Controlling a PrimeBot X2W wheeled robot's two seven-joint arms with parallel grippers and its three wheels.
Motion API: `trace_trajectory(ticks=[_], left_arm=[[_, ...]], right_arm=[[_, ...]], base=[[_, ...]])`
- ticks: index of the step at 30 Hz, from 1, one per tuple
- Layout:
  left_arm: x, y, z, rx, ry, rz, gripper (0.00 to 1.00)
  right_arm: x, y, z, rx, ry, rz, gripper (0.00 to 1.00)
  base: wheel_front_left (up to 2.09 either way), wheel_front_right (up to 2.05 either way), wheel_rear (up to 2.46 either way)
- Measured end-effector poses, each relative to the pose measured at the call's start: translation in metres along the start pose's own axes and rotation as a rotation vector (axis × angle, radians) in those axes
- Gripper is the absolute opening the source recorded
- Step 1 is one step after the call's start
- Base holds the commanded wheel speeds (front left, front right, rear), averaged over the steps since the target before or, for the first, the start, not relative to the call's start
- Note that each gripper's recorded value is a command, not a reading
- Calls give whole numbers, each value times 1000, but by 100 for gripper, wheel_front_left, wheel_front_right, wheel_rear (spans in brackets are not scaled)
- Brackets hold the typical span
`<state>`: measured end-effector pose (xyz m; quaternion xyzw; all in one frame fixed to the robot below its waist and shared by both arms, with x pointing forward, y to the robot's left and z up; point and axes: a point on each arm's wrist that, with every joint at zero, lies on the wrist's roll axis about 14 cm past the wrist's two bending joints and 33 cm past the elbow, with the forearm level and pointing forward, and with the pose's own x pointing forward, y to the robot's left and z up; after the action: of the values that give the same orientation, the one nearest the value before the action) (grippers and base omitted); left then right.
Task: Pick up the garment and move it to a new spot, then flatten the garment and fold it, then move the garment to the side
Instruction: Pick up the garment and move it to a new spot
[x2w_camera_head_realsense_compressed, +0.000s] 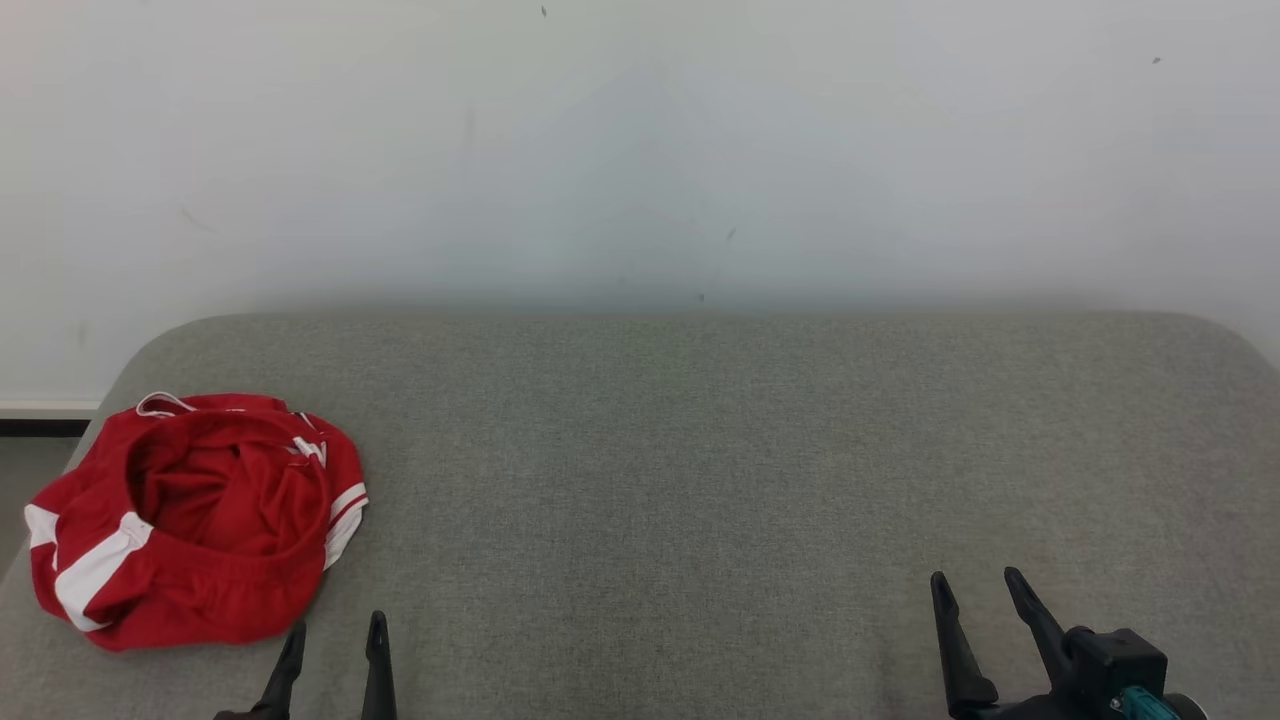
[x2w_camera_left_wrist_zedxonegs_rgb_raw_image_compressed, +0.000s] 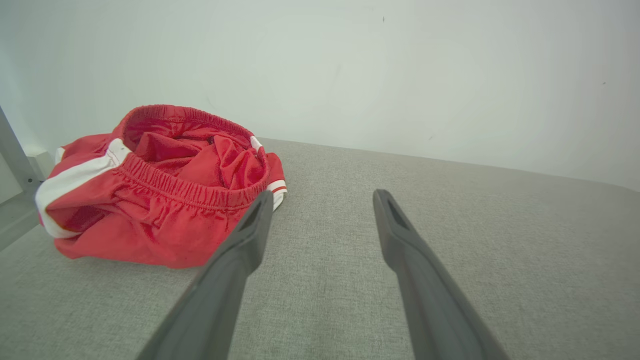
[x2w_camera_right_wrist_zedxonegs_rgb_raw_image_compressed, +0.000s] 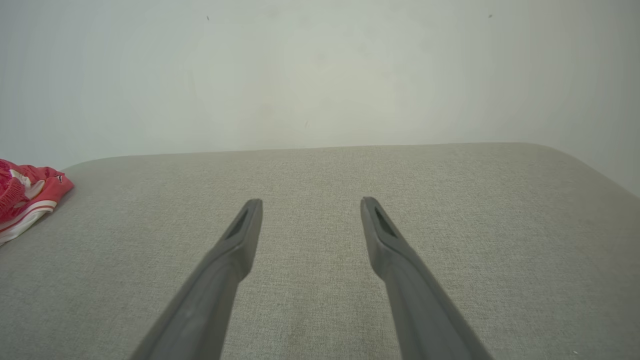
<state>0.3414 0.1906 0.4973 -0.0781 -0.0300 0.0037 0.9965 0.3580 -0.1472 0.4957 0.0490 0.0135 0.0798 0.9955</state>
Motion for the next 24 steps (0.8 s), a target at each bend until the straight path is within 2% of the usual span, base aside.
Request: trace_trajectory(ticks=[13,24], left_arm=[[-24,31,4,9,-17,105,100],[-72,84,7,21,-31,286,100]], right_arm=[[14,36,-8,-11,25,112,100],[31,95,-15,-4,46,288,100]], base=[[0,0,0],[0,0,0]])
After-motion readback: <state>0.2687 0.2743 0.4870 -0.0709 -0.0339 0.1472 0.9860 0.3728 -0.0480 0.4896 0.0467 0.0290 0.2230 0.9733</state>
